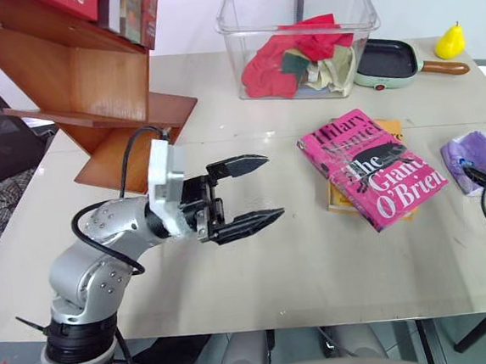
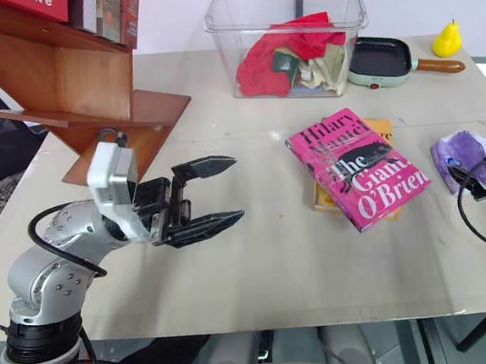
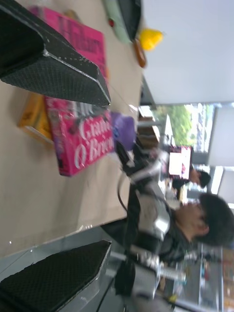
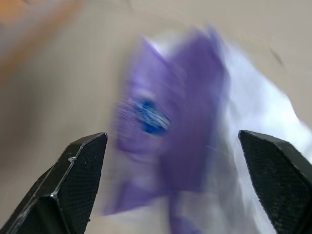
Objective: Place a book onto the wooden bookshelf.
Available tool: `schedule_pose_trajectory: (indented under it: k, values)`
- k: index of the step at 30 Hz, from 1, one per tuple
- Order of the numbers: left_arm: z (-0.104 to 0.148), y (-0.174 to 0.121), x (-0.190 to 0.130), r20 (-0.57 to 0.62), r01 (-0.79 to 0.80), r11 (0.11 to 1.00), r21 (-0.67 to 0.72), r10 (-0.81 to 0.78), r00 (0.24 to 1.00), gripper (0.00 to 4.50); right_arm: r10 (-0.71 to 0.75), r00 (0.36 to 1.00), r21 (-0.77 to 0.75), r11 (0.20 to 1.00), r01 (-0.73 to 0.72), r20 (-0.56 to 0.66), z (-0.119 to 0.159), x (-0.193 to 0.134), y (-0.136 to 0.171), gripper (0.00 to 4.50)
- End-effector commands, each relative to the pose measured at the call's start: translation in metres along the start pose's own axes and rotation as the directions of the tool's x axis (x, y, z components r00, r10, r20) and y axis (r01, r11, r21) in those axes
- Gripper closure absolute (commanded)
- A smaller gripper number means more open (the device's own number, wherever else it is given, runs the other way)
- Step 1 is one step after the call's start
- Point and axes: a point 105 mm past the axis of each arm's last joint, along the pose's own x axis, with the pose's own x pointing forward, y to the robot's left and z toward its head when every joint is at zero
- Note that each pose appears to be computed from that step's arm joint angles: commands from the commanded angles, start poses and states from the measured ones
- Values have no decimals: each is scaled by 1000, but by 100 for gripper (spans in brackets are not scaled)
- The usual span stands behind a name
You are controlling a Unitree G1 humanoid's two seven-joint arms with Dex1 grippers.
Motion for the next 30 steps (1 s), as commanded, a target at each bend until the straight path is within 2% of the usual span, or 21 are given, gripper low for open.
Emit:
schedule_pose_trajectory:
  k: [1,4,6,10,14,18,20,24,25,26,27,28,30]
  values:
    - [-12,11,2,-59,-90,996,2,90,994,0,194,969,-70,980,-185,152,39,-27,34,5]
    - [-24,13,3,-110,-103,995,-17,101,989,0,321,940,-108,945,-309,117,37,-42,66,5]
    - [-32,17,2,-152,-126,992,-3,124,980,0,347,928,-134,935,-330,134,38,-52,80,5]
    - [-33,17,4,-165,-101,995,-2,99,981,0,371,920,-94,928,-362,122,33,-64,100,5]
    - [-31,16,4,-192,-48,998,26,52,980,0,309,946,-95,949,-301,93,25,-62,98,5]
    - [-20,11,3,-154,20,998,54,-11,988,0,194,979,-25,981,-192,58,26,-26,75,5]
    - [-16,9,1,-147,27,997,75,-16,989,0,166,986,-17,986,-166,29,27,-7,63,44]
    - [-12,-2,-9,-155,54,995,84,-40,987,0,219,975,-40,975,-221,-50,32,31,60,199]
    - [-11,-4,-11,-158,59,994,88,-44,986,0,229,971,-56,971,-233,-72,33,39,59,222]
    - [-10,-5,-14,-160,52,995,90,-37,986,0,226,969,-57,971,-233,-101,33,49,56,290]
    - [-10,-6,-17,-162,48,995,92,-33,986,0,226,964,-63,969,-237,-142,32,57,54,330]
    - [-10,-8,-20,-167,48,994,99,-31,985,0,225,958,-79,967,-242,-176,31,66,51,390]
    - [-12,-11,-25,-181,39,994,106,-20,983,0,208,948,-109,965,-239,-240,29,82,46,440]
